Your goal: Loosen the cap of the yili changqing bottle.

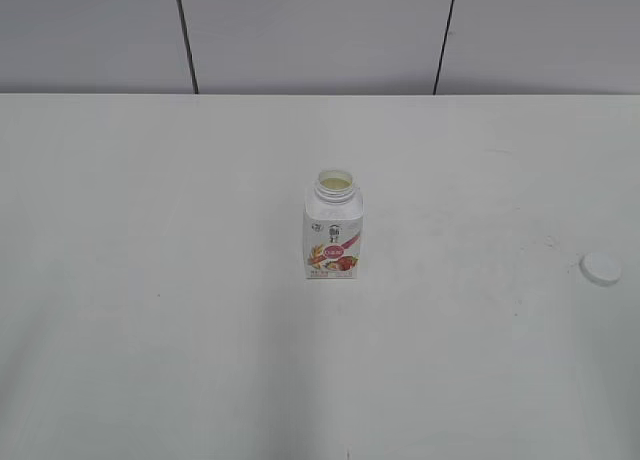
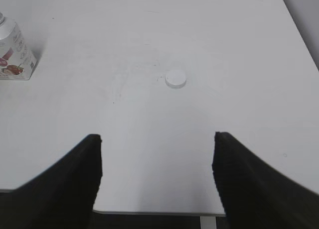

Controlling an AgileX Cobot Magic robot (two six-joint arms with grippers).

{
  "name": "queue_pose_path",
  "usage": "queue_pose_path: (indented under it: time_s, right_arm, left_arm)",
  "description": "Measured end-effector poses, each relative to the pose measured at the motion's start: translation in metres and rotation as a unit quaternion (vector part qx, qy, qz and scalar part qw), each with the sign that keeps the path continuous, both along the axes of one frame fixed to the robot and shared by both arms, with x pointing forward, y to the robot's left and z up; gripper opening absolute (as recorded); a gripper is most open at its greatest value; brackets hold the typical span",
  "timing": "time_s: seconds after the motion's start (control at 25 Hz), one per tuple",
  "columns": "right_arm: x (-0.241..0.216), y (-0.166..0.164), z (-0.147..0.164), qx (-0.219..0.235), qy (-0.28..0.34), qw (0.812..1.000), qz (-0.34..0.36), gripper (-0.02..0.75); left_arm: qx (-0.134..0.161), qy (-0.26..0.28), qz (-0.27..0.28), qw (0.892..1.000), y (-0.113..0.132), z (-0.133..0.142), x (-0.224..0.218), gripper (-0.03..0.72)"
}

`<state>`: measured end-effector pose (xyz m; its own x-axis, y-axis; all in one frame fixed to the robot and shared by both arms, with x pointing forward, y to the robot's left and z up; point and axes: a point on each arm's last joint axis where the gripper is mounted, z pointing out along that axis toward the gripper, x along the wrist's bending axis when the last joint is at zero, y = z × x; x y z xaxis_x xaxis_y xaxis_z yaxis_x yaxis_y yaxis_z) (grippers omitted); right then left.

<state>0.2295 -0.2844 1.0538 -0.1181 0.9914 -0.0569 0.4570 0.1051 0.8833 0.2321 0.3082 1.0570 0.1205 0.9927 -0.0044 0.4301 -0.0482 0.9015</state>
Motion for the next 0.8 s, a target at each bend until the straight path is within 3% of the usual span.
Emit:
queue_pose_path:
  time_s: [0.28, 0.8]
  right_arm:
    - [0.0001, 0.0, 0.0001, 0.0, -0.001, 1.0, 0.0, 0.55]
    - [0.0001, 0.0, 0.0001, 0.0, -0.001, 1.0, 0.0, 0.55]
  left_arm:
    - [-0.01, 0.0, 0.069, 0.998, -0.003, 0.0001, -0.0011, 0.583]
    - [-0.024, 0.001, 0.064, 0.998, -0.0058, 0.0, -0.0011, 0.583]
